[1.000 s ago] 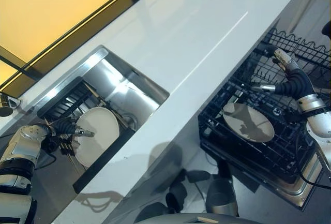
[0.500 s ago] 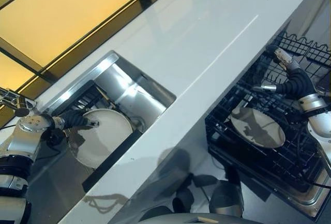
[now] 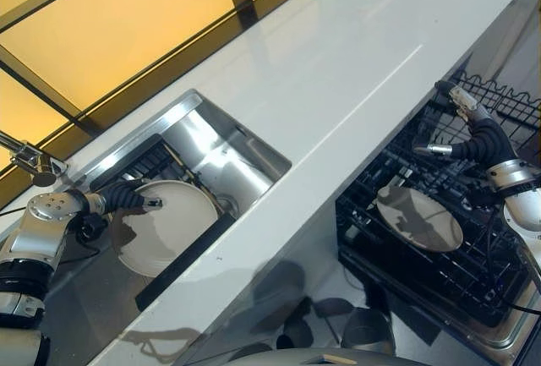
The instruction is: Pick up plates and place into dishwasher.
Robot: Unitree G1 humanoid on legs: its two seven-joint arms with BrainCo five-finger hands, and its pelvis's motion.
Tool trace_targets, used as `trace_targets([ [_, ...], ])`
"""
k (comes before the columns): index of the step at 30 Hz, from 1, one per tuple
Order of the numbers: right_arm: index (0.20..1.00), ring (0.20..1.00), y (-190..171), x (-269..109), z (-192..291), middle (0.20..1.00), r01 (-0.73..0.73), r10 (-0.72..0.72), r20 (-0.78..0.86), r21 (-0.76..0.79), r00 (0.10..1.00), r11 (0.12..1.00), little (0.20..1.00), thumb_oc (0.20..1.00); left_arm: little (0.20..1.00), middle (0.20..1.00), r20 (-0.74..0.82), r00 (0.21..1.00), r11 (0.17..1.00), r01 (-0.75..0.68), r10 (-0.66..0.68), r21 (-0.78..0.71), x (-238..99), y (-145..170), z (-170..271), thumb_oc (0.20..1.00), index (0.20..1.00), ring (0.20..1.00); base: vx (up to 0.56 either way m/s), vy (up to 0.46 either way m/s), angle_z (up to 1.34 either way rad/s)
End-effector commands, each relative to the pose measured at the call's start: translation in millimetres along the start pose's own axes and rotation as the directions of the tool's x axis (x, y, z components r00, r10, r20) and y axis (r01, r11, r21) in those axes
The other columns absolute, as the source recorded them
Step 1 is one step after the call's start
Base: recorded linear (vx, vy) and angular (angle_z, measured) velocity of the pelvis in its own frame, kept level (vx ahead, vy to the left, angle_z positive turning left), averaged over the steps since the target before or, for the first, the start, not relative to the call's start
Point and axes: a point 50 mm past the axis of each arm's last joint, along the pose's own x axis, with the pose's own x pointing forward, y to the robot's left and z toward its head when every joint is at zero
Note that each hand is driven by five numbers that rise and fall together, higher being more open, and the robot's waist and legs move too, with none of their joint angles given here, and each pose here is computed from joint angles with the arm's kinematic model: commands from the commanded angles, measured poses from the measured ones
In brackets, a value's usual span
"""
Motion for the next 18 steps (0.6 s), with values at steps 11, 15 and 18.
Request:
trace_targets([
  [11, 1.000, 1.000, -11.7, -5.6, 17.5, 1.000, 0.186, -0.196, 0.141, 0.082, 0.970, 0.979, 1.000, 1.000, 0.200, 0.200, 0.300, 0.760, 0.743, -0.641, 0.577, 0.194, -43.3, 30.0, 31.2, 0.200, 0.200, 0.200, -0.05, -0.102, 0.08],
  [15, 1.000, 1.000, -9.5, -5.5, 15.4, 1.000, 0.222, -0.232, 0.144, 0.080, 0.962, 0.972, 1.000, 1.000, 0.200, 0.200, 0.427, 0.594, 0.575, -0.796, 0.682, 0.187, -53.6, 31.2, 43.9, 0.200, 0.200, 0.200, -0.05, -0.076, 0.14],
  [18, 1.000, 1.000, -11.0, -6.5, 16.8, 1.000, 0.255, -0.265, 0.160, 0.082, 0.951, 0.964, 1.000, 1.000, 0.200, 0.200, 0.516, 0.467, 0.440, -0.879, 0.718, 0.182, -66.0, 31.0, 52.7, 0.200, 0.200, 0.200, -0.05, -0.072, 0.05],
])
